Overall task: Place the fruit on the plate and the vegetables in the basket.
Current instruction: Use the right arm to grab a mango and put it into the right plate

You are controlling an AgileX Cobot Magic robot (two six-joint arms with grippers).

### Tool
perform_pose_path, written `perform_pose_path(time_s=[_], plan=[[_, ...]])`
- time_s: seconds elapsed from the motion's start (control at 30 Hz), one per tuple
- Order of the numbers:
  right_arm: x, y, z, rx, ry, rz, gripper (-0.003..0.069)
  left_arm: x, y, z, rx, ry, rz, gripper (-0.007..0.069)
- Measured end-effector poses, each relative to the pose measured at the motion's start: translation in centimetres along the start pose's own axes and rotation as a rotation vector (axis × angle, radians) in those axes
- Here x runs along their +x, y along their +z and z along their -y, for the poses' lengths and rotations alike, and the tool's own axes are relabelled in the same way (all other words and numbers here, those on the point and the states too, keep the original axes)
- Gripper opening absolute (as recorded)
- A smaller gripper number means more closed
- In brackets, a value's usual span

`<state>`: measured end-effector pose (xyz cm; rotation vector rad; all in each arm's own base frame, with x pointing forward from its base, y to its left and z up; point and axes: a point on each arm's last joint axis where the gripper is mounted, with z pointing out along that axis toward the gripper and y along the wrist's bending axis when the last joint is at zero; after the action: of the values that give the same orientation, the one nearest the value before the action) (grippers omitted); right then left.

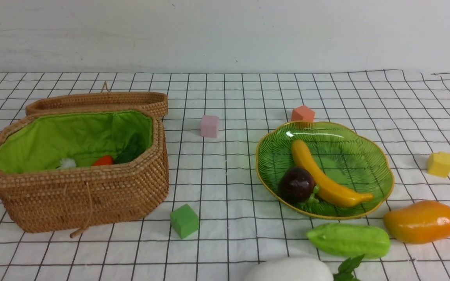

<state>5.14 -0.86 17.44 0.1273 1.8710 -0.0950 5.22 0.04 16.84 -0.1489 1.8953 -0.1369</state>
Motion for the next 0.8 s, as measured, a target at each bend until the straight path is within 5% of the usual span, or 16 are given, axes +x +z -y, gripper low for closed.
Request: perform_pose_path(time_s=[0.4,0.8], plan=[[0.00,0.00,0.02,0.002,-0.006,0.000,0.0243,-0.01,0.00,0.01,0.000,-0.003,0.001,-0.0005],[-0.06,-0.02,0.77,0.085,-0.204,0.000,0.0243,-0.01,0.00,0.01,0.000,-0.003,0.002,0.0006]])
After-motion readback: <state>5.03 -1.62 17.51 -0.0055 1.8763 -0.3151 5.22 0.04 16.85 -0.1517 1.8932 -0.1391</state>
